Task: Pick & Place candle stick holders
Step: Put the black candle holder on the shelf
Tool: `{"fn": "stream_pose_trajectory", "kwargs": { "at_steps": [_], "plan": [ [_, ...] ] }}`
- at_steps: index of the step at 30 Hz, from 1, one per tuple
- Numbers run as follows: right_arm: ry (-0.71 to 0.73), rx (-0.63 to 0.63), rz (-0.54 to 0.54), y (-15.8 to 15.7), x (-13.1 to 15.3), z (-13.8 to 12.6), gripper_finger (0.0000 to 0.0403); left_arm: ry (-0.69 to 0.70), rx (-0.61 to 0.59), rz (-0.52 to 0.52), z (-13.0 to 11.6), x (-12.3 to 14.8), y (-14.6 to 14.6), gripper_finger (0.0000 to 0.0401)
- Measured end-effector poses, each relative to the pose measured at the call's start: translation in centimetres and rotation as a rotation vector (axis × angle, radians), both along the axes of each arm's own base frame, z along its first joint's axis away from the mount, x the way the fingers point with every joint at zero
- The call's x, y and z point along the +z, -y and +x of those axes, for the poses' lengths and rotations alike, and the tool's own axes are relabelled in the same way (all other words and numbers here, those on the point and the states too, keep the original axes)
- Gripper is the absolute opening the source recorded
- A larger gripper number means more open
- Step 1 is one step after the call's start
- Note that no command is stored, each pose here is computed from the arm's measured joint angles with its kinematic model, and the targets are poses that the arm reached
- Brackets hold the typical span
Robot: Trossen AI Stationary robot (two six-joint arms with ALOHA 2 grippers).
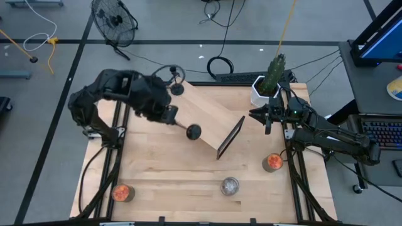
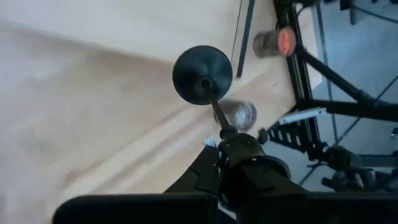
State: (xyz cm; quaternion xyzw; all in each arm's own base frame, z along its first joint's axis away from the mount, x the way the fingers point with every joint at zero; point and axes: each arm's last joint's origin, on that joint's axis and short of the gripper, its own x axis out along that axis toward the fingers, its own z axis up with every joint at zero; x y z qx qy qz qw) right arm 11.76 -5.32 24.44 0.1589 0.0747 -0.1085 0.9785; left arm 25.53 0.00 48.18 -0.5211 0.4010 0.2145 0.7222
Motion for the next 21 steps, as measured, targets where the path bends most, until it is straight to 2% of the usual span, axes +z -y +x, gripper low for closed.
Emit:
{"fn": "stream_pose_trajectory", "kwargs": {
  "at_steps": [11, 21],
  "plan": [
    [0.002, -0.004, 0.014, 0.0, 0.0, 0.0, 0.0084, 0.002, 0.027, 0.189, -0.4, 0.0, -5.5, 0.0016],
    [0.002, -0.005, 0.019, 0.0, 0.0, 0.0, 0.0084, -0.051, -0.01, 0.306, 0.3, -0.8, -7.7, 0.0016]
  ]
}}
